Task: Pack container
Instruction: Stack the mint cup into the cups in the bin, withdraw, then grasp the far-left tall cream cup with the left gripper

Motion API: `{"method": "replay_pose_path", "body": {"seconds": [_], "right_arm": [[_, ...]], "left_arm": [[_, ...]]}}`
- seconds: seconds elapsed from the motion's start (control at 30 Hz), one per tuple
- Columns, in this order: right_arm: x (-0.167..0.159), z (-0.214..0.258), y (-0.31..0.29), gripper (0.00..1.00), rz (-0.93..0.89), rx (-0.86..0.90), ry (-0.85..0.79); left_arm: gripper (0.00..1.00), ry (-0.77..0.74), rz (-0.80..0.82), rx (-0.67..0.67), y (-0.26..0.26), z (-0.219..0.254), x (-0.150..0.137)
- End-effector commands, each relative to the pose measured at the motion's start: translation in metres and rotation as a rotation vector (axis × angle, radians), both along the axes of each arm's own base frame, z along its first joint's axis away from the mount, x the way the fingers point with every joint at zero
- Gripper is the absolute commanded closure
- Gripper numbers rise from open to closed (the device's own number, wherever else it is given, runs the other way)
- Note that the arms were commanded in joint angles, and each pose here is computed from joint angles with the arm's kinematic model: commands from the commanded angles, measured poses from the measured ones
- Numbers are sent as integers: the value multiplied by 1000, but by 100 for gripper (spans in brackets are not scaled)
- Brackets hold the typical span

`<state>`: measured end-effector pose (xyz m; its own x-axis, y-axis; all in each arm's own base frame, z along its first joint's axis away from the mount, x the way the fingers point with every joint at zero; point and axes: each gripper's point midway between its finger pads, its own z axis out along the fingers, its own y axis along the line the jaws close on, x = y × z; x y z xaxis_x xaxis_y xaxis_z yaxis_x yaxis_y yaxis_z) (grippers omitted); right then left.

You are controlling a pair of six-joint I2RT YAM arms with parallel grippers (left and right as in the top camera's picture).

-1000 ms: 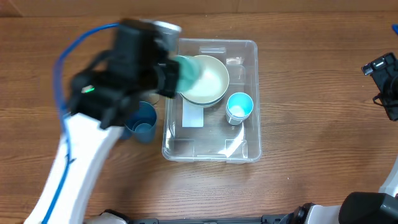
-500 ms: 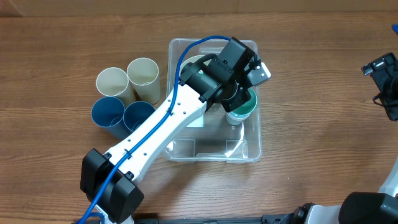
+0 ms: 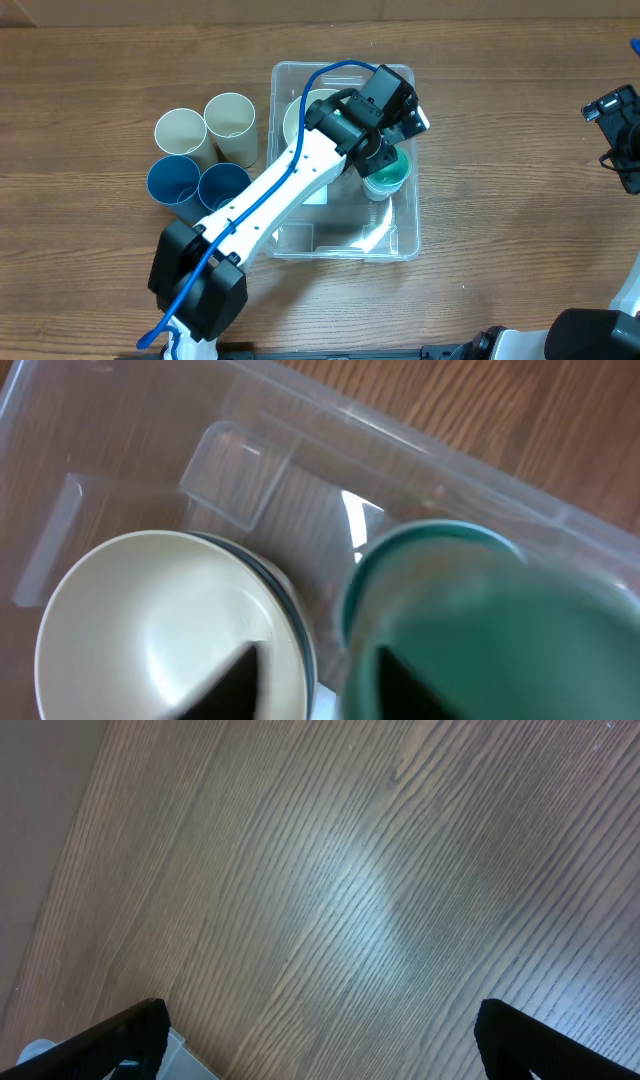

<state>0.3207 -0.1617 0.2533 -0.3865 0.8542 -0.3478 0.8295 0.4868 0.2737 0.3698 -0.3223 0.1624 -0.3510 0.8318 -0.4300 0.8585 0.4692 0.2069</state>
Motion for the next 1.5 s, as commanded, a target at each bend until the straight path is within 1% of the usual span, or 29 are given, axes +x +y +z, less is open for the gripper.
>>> {"method": "replay_pose_path", "body": {"seconds": [0.0,0.03,0.07,0.1,0.17,0.2,0.27,0.33,0.4,0.43,0.57,0.63,0.7,0.73,0.77,0.87,0.93,1.03,1.13,1.27,1.37,1.4,1.47], "right_arm": [[1,2,-2,0,-8,-3,-8],[1,2,-2,0,-8,-3,-8],[1,2,-2,0,-8,-3,-8],[1,2,-2,0,-8,-3,-8],[1,2,-2,0,-8,-3,-8],[1,2,-2,0,-8,-3,-8],[1,2,-2,0,-8,-3,-8],[1,2,-2,0,-8,-3,-8],[1,2,-2,0,-8,-3,-8],[1,2,-2,0,-8,-3,-8],[1,2,-2,0,-8,-3,-8],[1,2,-2,0,-8,-3,-8],[1,2,-2,0,-8,-3,-8],[1,2,-2,0,-8,-3,-8],[1,2,-2,0,-8,-3,-8],[1,2,-2,0,-8,-3,-8],[1,2,-2,0,-8,-3,-8],[1,2,-2,0,-8,-3,-8],[1,2,-2,0,-8,-3,-8],[1,2,-2,0,-8,-3,-8],[1,2,-2,0,-8,-3,-8],[1,2,-2,0,-8,-3,-8],[1,2,-2,0,-8,-3,-8]], "left_arm": [[8,-109,180,-17,12,34,24],[2,-124,234,-41,16,47,27],[0,-134,281,-80,20,69,30],[0,-137,314,-107,26,86,30],[0,-144,402,-138,53,124,29],[0,-149,474,-142,70,135,32],[0,-145,707,-142,128,153,39],[0,-96,872,-140,177,155,40],[0,-27,1022,-124,227,146,39],[0,35,1117,-135,255,139,35],[0,200,1331,-248,330,128,25],[0,218,1423,-267,365,126,19],[5,220,1490,-260,393,123,13],[11,240,1512,-263,402,118,10],[14,283,1489,-261,404,109,7],[16,370,1410,-227,398,81,4],[16,405,1398,-203,395,56,6],[17,471,1293,-232,379,22,12],[16,483,1272,-230,374,1,15],[17,482,1252,-224,373,-14,17],[19,482,1249,-224,372,-29,18],[20,481,1247,-224,371,-33,19],[27,476,1243,-224,370,-40,20]]}}
